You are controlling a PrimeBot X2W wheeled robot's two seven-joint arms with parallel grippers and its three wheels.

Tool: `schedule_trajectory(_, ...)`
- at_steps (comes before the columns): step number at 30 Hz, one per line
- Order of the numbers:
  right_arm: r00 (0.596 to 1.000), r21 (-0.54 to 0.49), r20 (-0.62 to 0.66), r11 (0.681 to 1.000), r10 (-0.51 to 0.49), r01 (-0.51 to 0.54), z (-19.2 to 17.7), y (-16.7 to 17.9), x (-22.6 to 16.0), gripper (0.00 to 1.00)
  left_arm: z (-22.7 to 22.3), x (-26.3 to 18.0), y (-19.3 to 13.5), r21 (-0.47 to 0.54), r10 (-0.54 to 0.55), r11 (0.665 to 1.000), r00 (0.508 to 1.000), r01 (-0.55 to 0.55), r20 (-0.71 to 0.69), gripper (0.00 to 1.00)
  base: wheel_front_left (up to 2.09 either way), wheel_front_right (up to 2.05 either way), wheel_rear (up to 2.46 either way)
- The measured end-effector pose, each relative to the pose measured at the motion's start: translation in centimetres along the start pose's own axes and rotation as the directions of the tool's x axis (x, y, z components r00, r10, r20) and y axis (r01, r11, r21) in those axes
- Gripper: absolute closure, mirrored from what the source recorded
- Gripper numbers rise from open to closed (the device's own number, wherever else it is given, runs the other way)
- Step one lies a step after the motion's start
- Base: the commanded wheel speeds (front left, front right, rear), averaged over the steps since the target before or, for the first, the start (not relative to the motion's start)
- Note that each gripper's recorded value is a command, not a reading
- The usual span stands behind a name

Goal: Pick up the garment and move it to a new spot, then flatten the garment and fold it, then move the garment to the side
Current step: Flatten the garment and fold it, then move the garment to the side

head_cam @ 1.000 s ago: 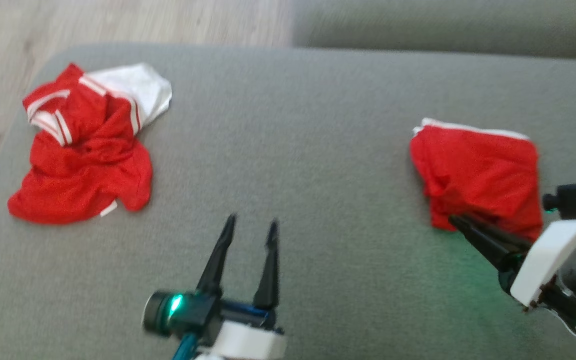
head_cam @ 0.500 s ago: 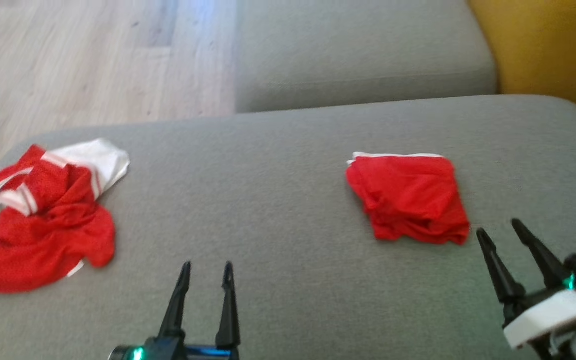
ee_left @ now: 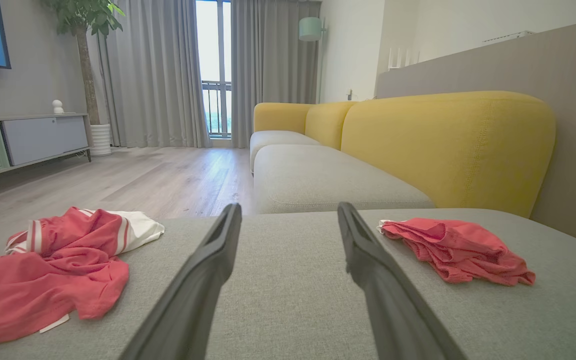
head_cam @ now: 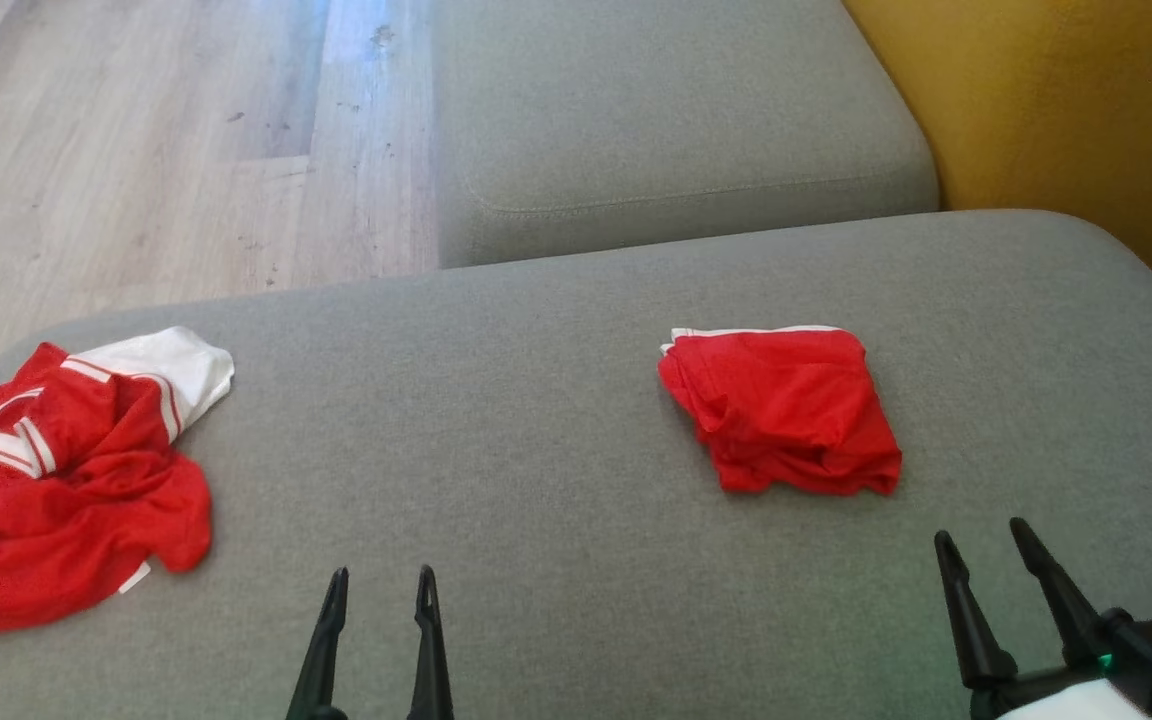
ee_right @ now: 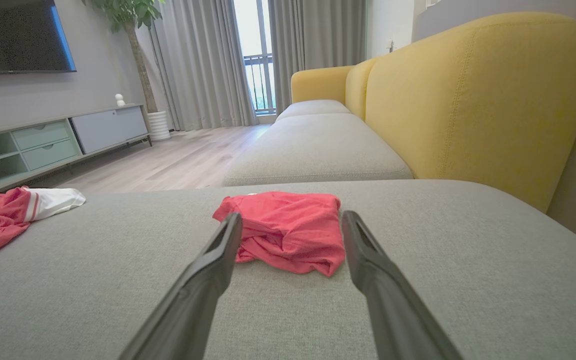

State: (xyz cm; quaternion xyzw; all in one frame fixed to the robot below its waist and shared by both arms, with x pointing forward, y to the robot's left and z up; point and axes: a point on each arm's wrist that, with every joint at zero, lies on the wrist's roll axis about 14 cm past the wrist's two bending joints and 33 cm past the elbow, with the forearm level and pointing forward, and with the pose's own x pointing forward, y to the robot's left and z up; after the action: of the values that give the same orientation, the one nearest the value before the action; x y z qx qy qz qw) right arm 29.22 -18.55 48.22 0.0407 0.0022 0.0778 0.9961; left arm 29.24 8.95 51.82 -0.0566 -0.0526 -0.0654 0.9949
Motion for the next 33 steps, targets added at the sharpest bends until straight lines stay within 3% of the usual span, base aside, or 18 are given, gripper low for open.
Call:
schedule_trajectory(24, 1.000, -0.009, -0.015, 1.000, 0.000, 0.000, -0.5, 0.2, -0.3, 0.00, -0.7, -0.5, 0.5, 0.012, 0.013, 1.000, 1.000, -0.013, -0.020, 0.00, 0.00, 0.00, 0.00)
schedule_trajectory(33, 0.999, -0.009, -0.043, 1.000, 0.007, -0.007, -1.1, 0.3, 0.2, 0.00, -3.0, -1.0, 1.2, 0.016, 0.036, 0.999, 0.994, -0.035, -0.100, 0.00, 0.00, 0.00, 0.00)
